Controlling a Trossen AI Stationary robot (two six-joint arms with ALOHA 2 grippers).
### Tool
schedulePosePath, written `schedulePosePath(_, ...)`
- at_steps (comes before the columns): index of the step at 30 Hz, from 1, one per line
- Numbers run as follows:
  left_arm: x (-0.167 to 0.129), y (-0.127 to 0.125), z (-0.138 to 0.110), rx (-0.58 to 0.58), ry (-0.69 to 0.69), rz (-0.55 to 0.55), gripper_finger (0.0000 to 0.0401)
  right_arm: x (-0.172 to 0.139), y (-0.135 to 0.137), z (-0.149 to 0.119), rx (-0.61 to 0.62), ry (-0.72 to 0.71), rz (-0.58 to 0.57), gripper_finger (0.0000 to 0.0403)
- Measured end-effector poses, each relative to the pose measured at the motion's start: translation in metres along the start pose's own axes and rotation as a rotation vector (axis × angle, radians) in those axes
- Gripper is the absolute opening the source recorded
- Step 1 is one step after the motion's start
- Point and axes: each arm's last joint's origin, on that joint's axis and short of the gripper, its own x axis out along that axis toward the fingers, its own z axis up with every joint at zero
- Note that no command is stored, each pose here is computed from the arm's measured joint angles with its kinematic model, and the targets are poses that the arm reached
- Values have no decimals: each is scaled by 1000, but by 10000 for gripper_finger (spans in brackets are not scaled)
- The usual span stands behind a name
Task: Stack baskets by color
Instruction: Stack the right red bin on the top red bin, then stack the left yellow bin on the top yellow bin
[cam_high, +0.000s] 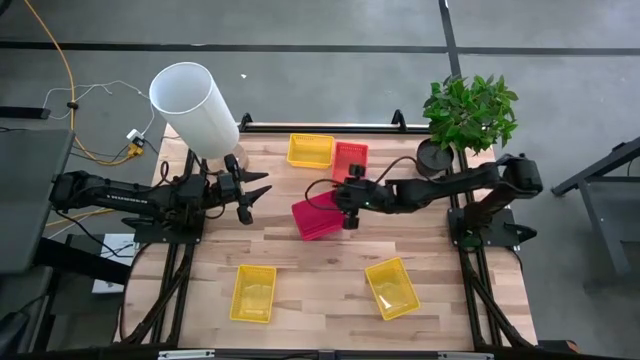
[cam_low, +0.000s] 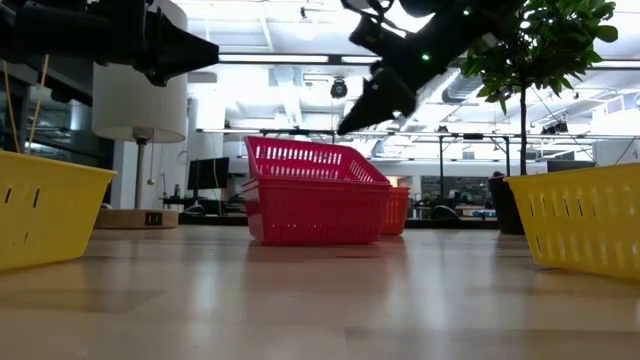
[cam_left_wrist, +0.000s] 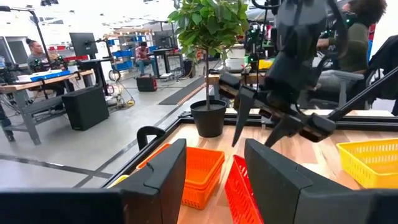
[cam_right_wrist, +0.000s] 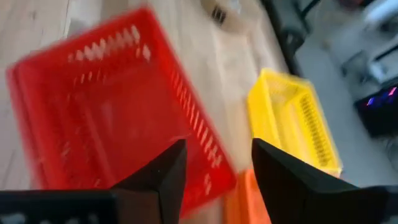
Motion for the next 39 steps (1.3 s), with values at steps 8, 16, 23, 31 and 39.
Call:
schedulePosePath(8,0,0,-1,2,6,2,151,18,1,10,97,-170,16,13)
schedulePosePath(16,0,0,-1,2,7,9,151,51,16,2,132,-210,-20,6)
schedulePosePath(23,0,1,-1,5,16,27,151,59,13,-3,147,-188,-60,1)
schedulePosePath(31,0,1,-1,5,16,28,151,62,9,-6,159,-186,-15,0)
schedulePosePath(39,0,1,-1,6,16,28,151,46,5,8,132,-253,-68,0)
